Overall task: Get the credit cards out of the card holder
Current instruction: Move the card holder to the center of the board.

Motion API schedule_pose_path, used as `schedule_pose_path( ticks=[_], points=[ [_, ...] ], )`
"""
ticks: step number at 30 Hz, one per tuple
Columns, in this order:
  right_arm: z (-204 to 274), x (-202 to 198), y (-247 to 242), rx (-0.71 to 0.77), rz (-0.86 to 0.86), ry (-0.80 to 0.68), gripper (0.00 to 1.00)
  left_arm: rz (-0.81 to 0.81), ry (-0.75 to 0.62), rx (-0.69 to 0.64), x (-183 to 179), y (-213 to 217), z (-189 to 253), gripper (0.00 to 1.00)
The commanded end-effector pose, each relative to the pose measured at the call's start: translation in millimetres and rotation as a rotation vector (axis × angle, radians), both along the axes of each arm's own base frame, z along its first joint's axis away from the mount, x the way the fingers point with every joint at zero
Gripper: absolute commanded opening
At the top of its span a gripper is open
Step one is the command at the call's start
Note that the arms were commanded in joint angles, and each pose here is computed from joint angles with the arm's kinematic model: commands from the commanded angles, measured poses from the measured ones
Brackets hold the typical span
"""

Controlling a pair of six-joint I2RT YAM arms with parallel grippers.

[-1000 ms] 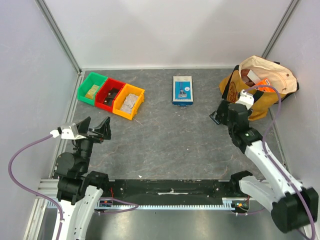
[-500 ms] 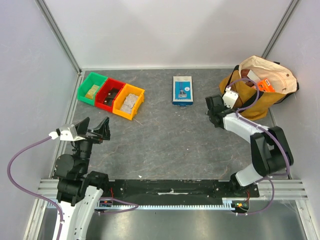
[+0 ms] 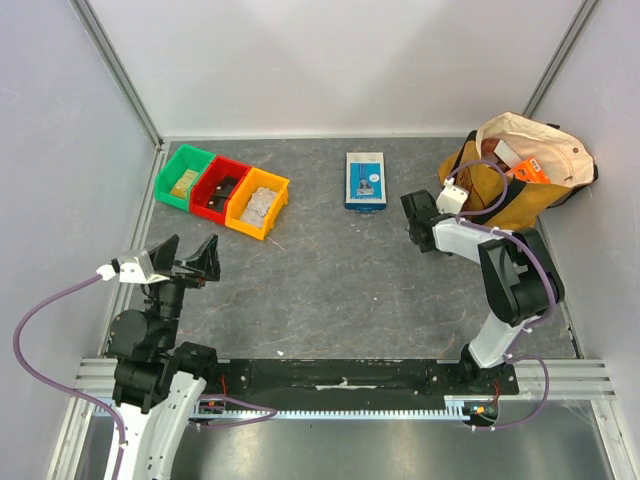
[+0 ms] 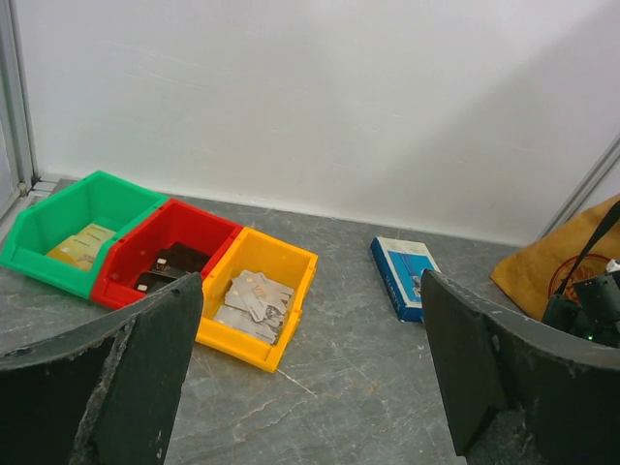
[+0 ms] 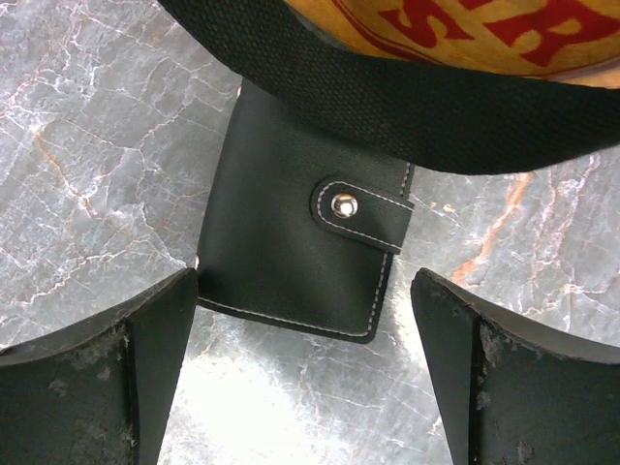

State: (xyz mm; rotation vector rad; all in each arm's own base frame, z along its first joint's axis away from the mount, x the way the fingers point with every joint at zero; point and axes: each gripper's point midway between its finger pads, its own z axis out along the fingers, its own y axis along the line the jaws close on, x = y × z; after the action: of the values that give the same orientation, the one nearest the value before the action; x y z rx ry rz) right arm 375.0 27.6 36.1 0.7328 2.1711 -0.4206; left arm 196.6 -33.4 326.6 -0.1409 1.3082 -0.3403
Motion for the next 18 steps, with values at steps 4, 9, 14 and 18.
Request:
schedule_pose_path(
  ticks=[4,9,14,18],
  points=[
    [-10,16,10,0.032,-0.003,-0.01,0.97,0.005,-0.026,-0.013,-2,1,6,0.98],
    [-16,11,15,0.059,0.037,0.011,0.84,0.004,-0.022,-0.009,-1,1,5,0.98],
    [-14,-3,33,0.054,0.102,0.019,0.74,0.003,-0.021,-0.007,-1,1,5,0.98],
    [-17,-25,60,0.076,0.183,0.035,0.71,0.003,-0.018,-0.006,0,1,4,0.98]
  ],
)
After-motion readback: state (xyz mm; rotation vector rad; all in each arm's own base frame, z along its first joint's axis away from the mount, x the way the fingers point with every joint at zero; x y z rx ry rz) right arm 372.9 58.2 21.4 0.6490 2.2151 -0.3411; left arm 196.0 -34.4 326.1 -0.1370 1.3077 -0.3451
